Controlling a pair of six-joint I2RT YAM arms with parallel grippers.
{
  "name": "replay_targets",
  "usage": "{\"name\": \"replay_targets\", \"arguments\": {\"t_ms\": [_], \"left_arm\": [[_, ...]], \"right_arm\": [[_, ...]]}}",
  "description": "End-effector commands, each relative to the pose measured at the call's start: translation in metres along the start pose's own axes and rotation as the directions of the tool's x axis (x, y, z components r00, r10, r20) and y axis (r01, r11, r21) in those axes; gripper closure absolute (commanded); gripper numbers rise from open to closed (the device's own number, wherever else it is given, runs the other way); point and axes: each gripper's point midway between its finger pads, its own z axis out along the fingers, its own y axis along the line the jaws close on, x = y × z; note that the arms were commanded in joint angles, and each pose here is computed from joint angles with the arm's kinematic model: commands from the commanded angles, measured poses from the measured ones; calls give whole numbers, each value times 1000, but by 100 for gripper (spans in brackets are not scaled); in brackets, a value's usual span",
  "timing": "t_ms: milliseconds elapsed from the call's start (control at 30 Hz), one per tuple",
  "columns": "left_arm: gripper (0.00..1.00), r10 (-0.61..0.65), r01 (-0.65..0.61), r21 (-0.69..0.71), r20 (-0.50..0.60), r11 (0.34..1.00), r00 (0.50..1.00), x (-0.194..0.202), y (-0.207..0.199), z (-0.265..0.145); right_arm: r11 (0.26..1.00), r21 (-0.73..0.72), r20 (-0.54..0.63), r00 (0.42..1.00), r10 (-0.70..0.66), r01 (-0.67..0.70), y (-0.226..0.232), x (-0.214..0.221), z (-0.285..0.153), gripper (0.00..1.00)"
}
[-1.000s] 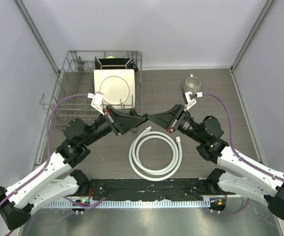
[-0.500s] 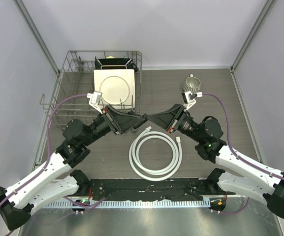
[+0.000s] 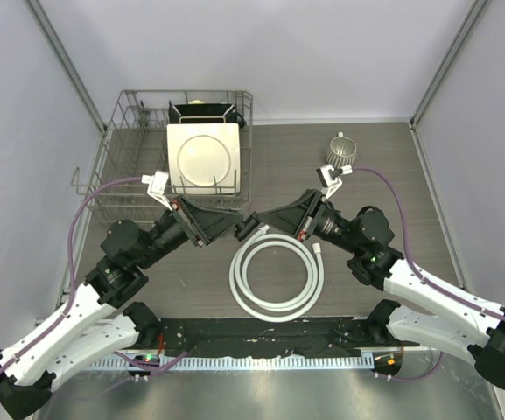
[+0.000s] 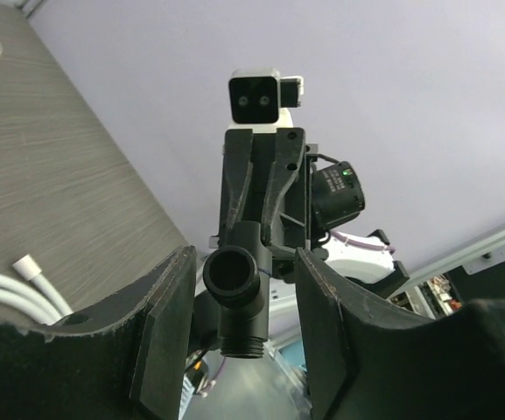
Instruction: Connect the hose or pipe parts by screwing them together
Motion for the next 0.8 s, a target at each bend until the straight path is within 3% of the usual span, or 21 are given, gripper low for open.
{"name": "replay_targets", "arguments": {"t_ms": [0, 133, 267, 367, 400, 467, 533, 600, 667, 700, 767], "left_arm": [[50, 51, -51, -46, 7, 998, 999, -3, 6, -6], [56, 66, -67, -77, -5, 995, 998, -1, 11, -9], [55, 70, -70, -88, -6, 994, 998, 0, 13, -13], [62, 69, -69, -84, -3, 994, 998, 0, 13, -16], [65, 68, -68, -85, 0, 994, 998, -1, 12, -17], [95, 70, -69, -82, 8, 994, 998, -2, 11, -20], [100, 62, -62, -94, -2, 994, 998, -1, 11, -21], [100, 62, -63, -88, -15, 994, 998, 0, 8, -21], [100, 54, -54, -82, -3, 995, 999, -3, 4, -20], [100, 47, -46, -68, 16, 997, 999, -7, 0, -19], [100, -8, 12, -61, 60, 998, 998, -16, -5, -16]], "right_arm": [[996, -74, -19, 999, -43, 41, 28, -4, -1, 99], [997, -65, -40, 998, -41, 39, 25, 0, -1, 99], [998, -49, -46, 998, -41, 38, 20, 2, -2, 99], [998, -49, -44, 998, -38, 36, 21, 2, -3, 99], [998, -48, -42, 998, -37, 34, 21, 1, -3, 99], [998, -52, -36, 999, -40, 38, 23, 0, -4, 99], [998, -40, -32, 998, -56, 54, 22, -1, -4, 99], [993, -3, -3, 993, -114, 114, 20, -10, -3, 77], [975, 6, -12, 975, -221, 221, 24, -13, -4, 42], [928, -24, -39, 928, -372, 371, 24, -10, -6, 36], [850, -22, -44, 849, -526, 526, 21, -11, -16, 30]]}}
